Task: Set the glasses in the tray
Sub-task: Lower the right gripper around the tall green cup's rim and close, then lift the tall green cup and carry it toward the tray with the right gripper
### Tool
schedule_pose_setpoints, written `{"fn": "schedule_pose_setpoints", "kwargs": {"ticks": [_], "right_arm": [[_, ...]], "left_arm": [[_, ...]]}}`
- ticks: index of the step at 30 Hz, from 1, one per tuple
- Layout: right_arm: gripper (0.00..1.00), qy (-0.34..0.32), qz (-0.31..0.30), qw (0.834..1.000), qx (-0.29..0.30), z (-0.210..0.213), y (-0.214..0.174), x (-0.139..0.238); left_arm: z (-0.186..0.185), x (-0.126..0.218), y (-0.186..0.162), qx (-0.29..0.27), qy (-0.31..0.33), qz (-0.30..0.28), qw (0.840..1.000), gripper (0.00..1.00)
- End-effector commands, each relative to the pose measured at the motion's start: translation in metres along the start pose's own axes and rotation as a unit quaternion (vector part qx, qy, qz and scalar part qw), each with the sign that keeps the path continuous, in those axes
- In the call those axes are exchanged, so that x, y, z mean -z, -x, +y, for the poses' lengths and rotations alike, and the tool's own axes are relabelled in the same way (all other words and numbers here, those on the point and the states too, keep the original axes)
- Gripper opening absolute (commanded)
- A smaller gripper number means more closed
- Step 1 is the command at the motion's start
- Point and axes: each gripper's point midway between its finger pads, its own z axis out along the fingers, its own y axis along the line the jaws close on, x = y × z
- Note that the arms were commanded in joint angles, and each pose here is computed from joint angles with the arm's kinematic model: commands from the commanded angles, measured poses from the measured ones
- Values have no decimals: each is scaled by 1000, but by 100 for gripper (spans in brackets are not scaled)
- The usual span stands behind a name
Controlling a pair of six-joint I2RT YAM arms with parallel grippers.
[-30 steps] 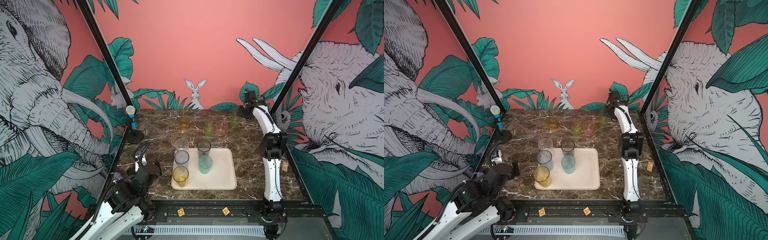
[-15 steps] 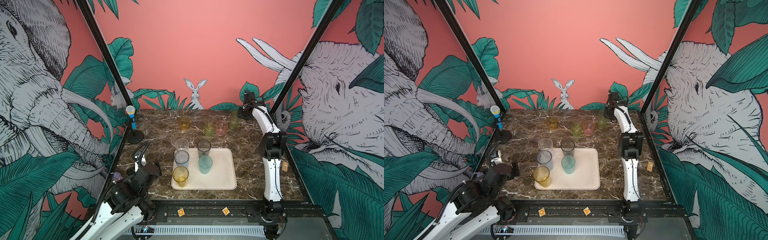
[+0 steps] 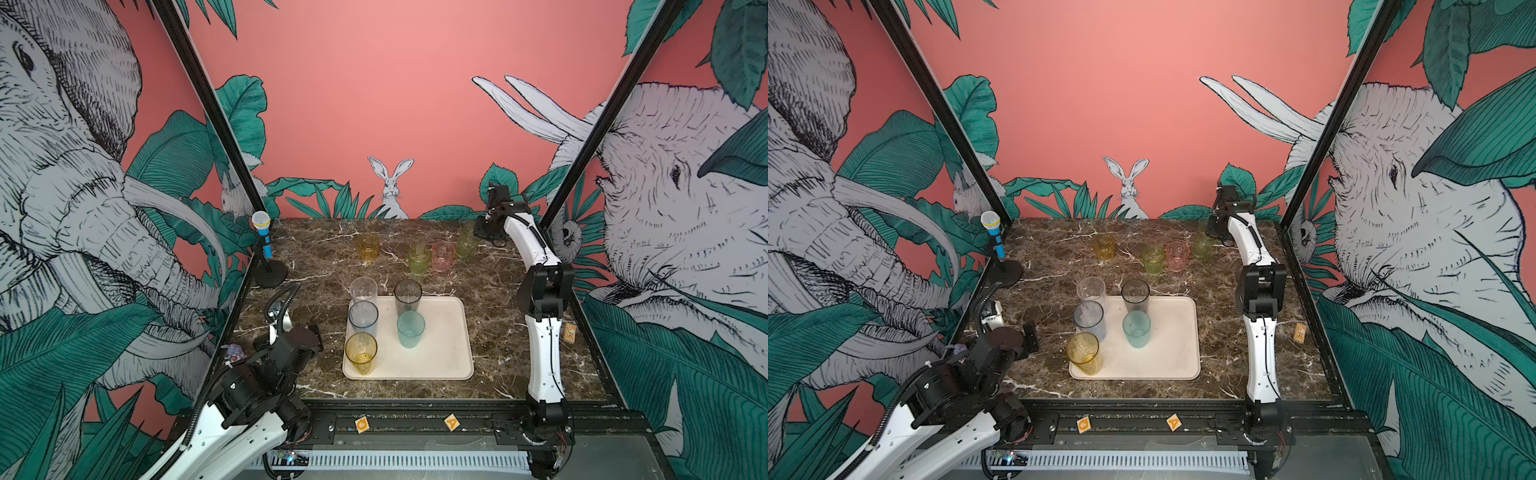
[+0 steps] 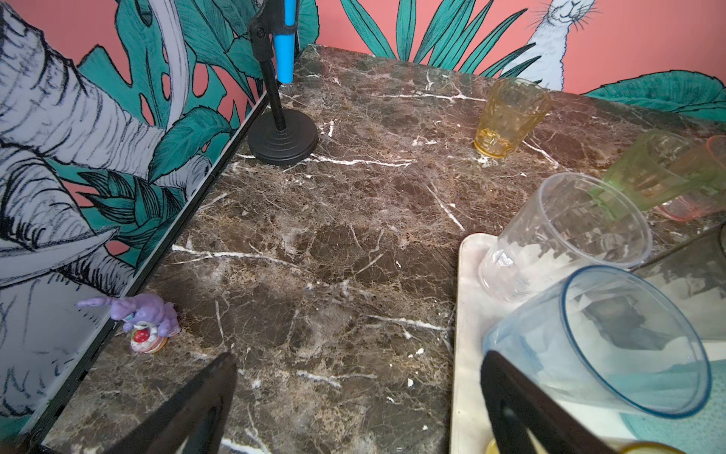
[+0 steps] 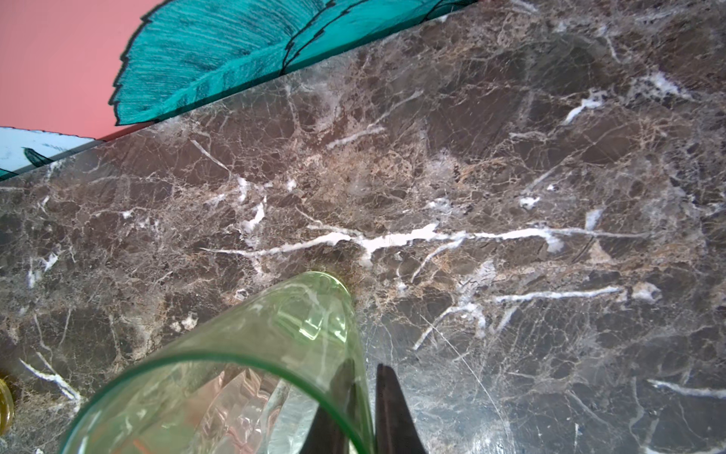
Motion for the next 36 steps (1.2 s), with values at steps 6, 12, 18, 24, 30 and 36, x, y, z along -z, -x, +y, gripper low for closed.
{"fn": "schedule_pose_setpoints", "kwargs": {"ticks": [6,12,18,24,30,36], "right_arm": [[3,-17,7,1000,25,-9,-3,25],[2,-30,7,999,44,-14,-5,48],[0,-39,24,997,64,-20,-16,69],[0,-35,33,996,73,-21,-27,95],[0,-27,43,996,77,-22,-41,119],[0,-11,56,995,85,-21,-61,140]], "left_arm": [[7,-1,-6,5,12,7,1000,97],[6,-2,-7,5,11,8,1000,97],[5,-1,-7,7,8,7,1000,97],[8,1,-5,10,7,3,1000,97],[9,3,-5,13,4,-1,1000,97],[12,2,-6,15,6,-4,1000,97]]}}
